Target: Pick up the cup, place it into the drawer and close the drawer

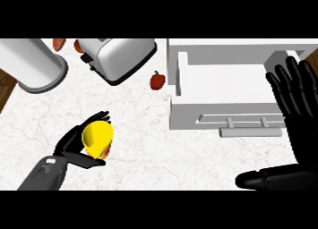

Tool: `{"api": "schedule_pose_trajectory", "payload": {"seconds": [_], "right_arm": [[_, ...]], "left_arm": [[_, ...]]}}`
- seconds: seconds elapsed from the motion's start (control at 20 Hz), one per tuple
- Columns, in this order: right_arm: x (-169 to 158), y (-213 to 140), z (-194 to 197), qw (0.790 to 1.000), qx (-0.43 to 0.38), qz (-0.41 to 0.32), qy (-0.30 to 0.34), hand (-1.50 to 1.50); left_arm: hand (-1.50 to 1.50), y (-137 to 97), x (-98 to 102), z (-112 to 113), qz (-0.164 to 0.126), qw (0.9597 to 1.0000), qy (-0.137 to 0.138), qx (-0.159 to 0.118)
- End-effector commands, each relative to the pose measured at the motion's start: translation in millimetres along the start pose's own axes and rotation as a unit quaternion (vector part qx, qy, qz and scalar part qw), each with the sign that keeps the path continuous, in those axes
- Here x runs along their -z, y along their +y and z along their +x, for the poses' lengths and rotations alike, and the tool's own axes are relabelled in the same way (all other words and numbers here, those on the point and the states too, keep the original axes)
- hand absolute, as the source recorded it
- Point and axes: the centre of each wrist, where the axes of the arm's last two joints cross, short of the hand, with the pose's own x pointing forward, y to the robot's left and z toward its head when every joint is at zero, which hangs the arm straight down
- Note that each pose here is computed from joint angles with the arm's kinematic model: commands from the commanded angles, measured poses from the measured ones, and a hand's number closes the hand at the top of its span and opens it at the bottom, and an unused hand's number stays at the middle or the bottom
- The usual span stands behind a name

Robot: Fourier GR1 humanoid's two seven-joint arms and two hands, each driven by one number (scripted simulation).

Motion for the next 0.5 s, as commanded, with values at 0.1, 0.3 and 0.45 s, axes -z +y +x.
{"api": "schedule_pose_trajectory", "payload": {"seconds": [0.1, 0.3, 0.45], "right_arm": [[-7, -8, 2, 1.000, 0.003, -0.003, 0.005, -1.50], [-1, -16, -3, 1.000, -0.006, -0.008, -0.006, -1.50], [1, -5, 12, 1.000, 0.000, -0.005, -0.007, -1.50]], "left_arm": [[1.50, -5, -13, -9, -0.082, 0.9886, -0.062, -0.110], [1.50, -15, 18, 1, -0.078, 0.9866, -0.113, -0.089], [1.50, -11, -1, -8, 0.045, 0.9850, -0.156, -0.059]]}}
